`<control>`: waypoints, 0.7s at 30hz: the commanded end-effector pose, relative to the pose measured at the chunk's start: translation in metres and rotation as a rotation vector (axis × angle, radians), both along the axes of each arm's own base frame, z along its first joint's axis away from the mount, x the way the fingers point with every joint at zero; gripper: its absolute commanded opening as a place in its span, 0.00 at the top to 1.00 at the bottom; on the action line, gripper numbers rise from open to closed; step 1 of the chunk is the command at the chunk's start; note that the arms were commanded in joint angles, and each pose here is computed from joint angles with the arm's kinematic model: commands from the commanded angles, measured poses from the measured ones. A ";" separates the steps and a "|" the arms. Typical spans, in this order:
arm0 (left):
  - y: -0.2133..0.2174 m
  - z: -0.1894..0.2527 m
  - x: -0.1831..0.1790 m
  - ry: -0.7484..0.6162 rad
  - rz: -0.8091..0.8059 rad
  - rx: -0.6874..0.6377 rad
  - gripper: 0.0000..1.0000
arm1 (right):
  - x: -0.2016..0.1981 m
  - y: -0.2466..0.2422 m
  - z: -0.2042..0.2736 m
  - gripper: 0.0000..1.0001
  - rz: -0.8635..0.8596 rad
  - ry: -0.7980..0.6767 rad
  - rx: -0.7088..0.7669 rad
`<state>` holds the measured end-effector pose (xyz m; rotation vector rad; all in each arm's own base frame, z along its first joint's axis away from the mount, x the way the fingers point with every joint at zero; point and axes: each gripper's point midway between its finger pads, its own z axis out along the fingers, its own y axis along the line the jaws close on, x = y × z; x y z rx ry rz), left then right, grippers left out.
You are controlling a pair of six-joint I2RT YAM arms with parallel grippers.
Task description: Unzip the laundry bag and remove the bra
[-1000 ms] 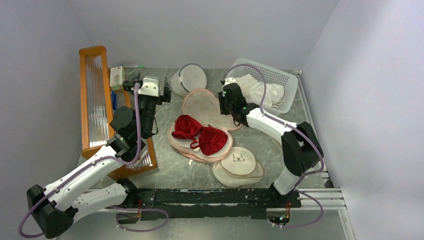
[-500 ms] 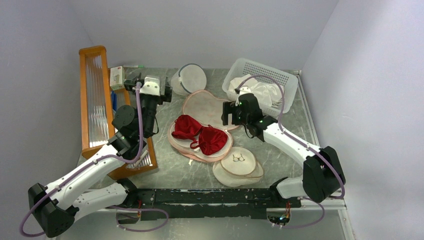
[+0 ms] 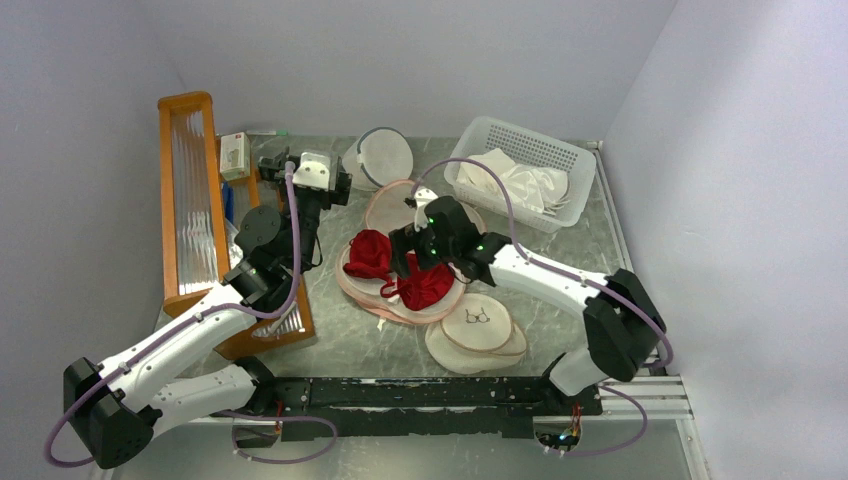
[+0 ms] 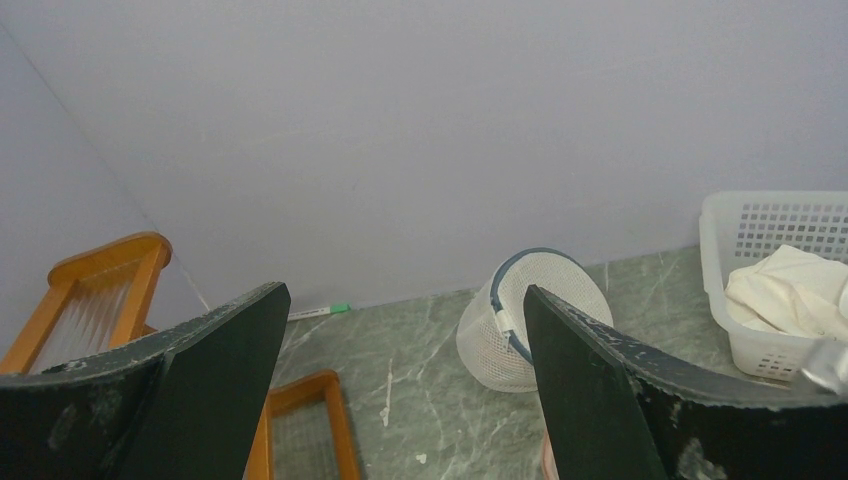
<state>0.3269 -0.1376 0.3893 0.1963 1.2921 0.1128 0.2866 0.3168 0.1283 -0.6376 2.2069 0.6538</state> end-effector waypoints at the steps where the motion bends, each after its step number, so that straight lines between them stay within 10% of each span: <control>1: 0.003 0.011 0.000 -0.024 0.003 -0.014 0.01 | 0.043 0.003 -0.014 0.03 -0.087 0.072 0.065; 13: 0.006 0.011 0.006 -0.026 0.002 -0.021 0.01 | 0.092 0.048 -0.070 0.05 -0.083 0.161 0.128; 21: 0.012 0.014 0.008 -0.030 0.004 -0.046 0.01 | 0.054 0.075 -0.086 0.08 -0.003 0.229 0.199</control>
